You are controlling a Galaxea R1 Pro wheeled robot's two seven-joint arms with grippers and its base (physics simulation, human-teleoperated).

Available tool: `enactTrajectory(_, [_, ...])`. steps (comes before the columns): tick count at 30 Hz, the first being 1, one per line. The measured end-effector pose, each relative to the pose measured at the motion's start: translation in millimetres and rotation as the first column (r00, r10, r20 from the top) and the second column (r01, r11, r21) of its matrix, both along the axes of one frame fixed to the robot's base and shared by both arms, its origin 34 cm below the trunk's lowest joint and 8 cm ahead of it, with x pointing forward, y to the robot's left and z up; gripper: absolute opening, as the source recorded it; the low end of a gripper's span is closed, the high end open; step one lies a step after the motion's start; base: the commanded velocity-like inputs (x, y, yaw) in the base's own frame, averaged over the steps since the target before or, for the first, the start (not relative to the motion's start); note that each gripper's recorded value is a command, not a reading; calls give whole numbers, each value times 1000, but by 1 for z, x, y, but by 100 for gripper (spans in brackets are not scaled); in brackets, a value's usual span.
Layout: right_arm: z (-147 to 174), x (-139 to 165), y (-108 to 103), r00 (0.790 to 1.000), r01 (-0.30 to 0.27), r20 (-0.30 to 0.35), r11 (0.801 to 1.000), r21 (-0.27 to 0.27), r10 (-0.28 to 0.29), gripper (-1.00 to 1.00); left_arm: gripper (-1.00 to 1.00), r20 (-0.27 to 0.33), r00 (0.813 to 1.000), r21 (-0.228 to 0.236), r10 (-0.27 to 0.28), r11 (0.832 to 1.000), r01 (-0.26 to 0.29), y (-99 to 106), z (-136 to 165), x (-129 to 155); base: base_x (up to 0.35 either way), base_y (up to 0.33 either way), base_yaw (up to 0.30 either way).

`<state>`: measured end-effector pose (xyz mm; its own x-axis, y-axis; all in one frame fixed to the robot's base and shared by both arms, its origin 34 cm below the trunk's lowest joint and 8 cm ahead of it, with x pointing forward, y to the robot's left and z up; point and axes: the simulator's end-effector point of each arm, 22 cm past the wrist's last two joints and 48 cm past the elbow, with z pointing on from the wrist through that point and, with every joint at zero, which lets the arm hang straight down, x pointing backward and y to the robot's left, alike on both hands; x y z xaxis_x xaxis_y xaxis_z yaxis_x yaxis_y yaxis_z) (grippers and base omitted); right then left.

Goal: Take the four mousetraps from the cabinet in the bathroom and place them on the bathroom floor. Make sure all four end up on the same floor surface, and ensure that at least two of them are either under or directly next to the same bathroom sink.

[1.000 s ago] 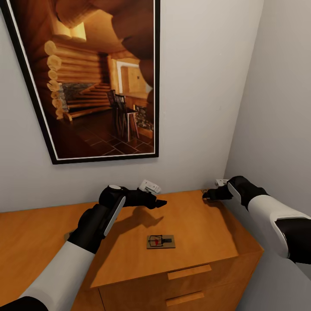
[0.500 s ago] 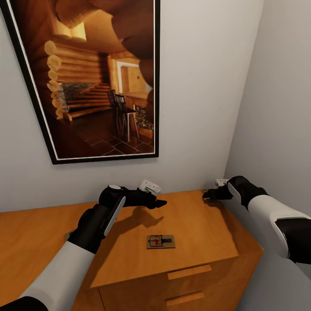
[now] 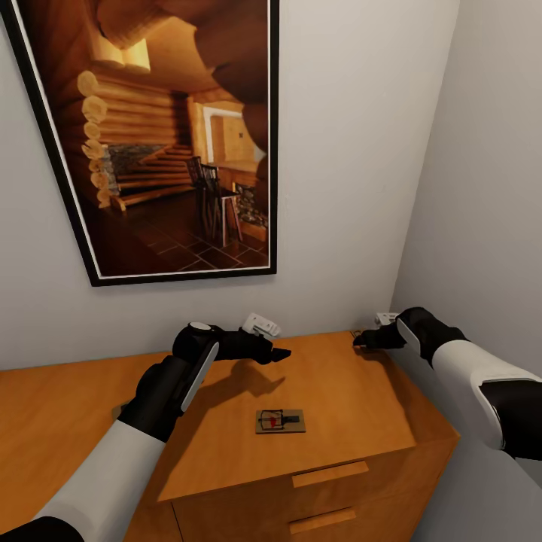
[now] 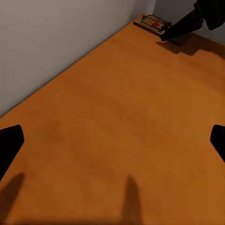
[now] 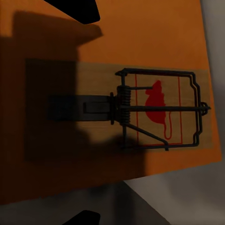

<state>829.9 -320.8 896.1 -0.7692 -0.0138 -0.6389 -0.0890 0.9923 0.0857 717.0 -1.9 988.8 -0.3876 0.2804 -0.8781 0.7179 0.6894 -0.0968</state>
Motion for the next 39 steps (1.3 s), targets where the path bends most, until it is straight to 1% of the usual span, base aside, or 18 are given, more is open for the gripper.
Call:
enactTrajectory(10, [-1,0,0,1000,0,-1,1000,3,0,100,100,0,1000,0,0,1000,0,0,0,0,0,0,0])
enactTrajectory(20, [-1,2,0,1000,-2,17,1000,3,2,100,100,0,1000,0,0,1000,0,0,0,0,0,0,0])
enactTrajectory(30, [-1,2,0,1000,-1,19,1000,3,1,100,100,-1,1000,1,0,1000,0,0,-1,0,0,0,0])
enactTrajectory(31, [-2,2,0,1000,-1,17,1000,3,1,-100,100,-1,1000,1,0,1000,0,0,-1,0,0,0,0])
enactTrajectory(32, [-3,2,0,1000,-1,16,1000,3,1,-100,100,-1,1000,1,0,1000,0,0,-1,0,0,0,0])
enactTrajectory(34, [-4,1,-3,1000,-4,14,1000,-15,4,-100,100,-1,1000,1,0,1000,0,0,-1,0,0,0,0])
enactTrajectory(39, [-4,1,0,1000,0,18,1000,10,-1,-100,100,-1,1000,1,0,1000,0,0,-1,0,0,0,0])
